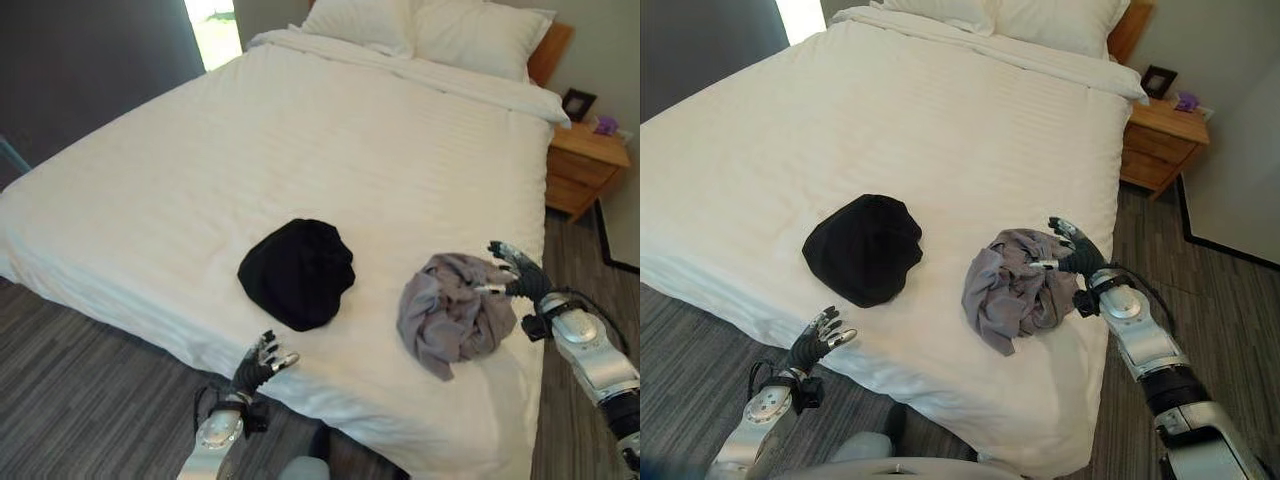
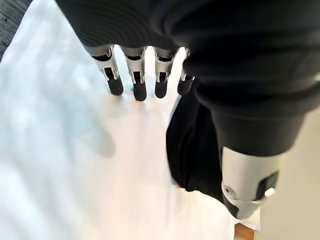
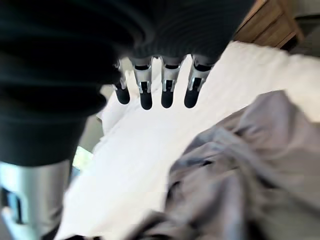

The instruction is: Pick up bed clothes into laundry basket.

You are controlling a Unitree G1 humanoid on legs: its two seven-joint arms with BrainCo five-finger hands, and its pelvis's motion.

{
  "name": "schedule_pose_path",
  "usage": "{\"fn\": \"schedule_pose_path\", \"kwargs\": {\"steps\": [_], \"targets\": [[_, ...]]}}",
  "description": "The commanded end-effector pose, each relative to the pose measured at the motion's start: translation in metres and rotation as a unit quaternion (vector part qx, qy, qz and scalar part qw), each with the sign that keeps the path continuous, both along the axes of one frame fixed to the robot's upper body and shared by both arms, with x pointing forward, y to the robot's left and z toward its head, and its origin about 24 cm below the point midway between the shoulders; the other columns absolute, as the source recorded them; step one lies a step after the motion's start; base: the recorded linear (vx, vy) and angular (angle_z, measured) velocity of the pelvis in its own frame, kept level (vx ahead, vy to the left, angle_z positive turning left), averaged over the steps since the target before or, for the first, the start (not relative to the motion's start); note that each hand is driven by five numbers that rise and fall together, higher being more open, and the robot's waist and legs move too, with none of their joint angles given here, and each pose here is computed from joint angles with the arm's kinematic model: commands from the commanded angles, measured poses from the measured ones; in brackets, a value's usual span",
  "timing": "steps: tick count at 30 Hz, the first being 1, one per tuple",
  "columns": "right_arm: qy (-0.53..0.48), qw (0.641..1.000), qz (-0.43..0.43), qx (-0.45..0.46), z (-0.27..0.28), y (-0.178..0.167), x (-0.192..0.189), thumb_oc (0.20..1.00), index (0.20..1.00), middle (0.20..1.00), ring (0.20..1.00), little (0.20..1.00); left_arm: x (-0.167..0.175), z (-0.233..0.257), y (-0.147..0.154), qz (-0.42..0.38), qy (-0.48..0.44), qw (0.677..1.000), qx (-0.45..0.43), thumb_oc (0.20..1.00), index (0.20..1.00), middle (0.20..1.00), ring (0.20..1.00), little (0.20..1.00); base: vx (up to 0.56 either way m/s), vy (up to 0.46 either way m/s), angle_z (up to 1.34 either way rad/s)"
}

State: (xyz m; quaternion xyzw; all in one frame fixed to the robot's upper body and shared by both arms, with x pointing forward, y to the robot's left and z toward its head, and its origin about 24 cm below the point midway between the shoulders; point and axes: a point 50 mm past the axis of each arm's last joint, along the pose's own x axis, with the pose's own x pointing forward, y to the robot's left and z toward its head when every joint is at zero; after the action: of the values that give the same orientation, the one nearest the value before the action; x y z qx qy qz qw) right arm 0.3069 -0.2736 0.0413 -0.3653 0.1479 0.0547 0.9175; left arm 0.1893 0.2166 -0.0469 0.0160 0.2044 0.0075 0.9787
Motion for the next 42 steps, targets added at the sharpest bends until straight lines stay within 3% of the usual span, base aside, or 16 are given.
{"fn": "schedule_pose_path", "kwargs": {"steps": [1,8,17,18,19,24,30,33,38,42], "targets": [[-0.022,0.989,0.047,-0.141,0.028,0.01,0.027,1.0,1.0,1.0,1.0,1.0,0.017,0.015,-0.01,-0.029,-0.039,0.999,-0.023,1.0,1.0,1.0,1.0,1.0,-0.02,-0.006,0.07],[0.095,0.979,-0.01,-0.183,-0.045,0.014,0.015,1.0,1.0,1.0,1.0,1.0,0.021,0.021,-0.01,-0.022,-0.056,0.998,-0.035,1.0,1.0,1.0,1.0,1.0,-0.08,-0.013,0.06],[0.04,0.987,-0.019,-0.156,-0.025,0.032,0.037,1.0,1.0,1.0,1.0,1.0,0.027,0.023,-0.007,0.006,-0.067,0.997,-0.026,1.0,1.0,1.0,1.0,1.0,-0.04,0.012,0.06],[0.059,0.983,0.007,-0.174,-0.034,0.04,0.033,0.564,0.564,0.564,0.564,0.564,0.029,0.024,-0.007,0.005,-0.07,0.997,-0.023,1.0,1.0,1.0,1.0,1.0,0.0,0.006,-0.03],[0.059,0.983,0.008,-0.174,-0.034,0.04,0.033,0.2,0.2,0.2,0.2,0.2,0.029,0.024,-0.007,0.006,-0.069,0.997,-0.023,1.0,1.0,1.0,1.0,1.0,0.02,0.01,-0.04],[0.134,0.968,0.044,-0.209,-0.074,0.039,0.001,0.2,0.2,0.2,0.2,0.2,0.044,0.051,0.01,0.01,-0.125,0.992,0.016,1.0,1.0,1.0,1.0,1.0,0.03,0.029,-0.01],[0.216,0.959,0.034,-0.18,-0.114,0.027,-0.046,0.2,0.2,0.2,0.2,0.2,0.085,0.136,0.061,0.039,-0.257,0.955,0.141,1.0,1.0,1.0,1.0,1.0,0.02,0.023,-0.01],[0.278,0.95,0.025,-0.142,-0.141,0.024,-0.09,0.2,0.2,0.2,0.2,0.2,0.113,0.207,0.092,0.076,-0.326,0.915,0.227,1.0,1.0,1.0,1.0,1.0,0.03,0.017,0.01],[0.285,0.952,0.018,-0.106,-0.145,0.022,-0.107,0.2,0.2,0.2,0.2,0.2,0.136,0.256,0.108,0.095,-0.339,0.883,0.31,1.0,1.0,1.0,1.0,1.0,0.0,0.023,-0.14],[0.297,0.95,0.024,-0.097,-0.151,0.025,-0.118,0.2,0.2,0.2,0.2,0.2,0.144,0.27,0.115,0.106,-0.333,0.879,0.323,1.0,1.0,1.0,1.0,1.0,0.0,0.018,-0.2]]}}
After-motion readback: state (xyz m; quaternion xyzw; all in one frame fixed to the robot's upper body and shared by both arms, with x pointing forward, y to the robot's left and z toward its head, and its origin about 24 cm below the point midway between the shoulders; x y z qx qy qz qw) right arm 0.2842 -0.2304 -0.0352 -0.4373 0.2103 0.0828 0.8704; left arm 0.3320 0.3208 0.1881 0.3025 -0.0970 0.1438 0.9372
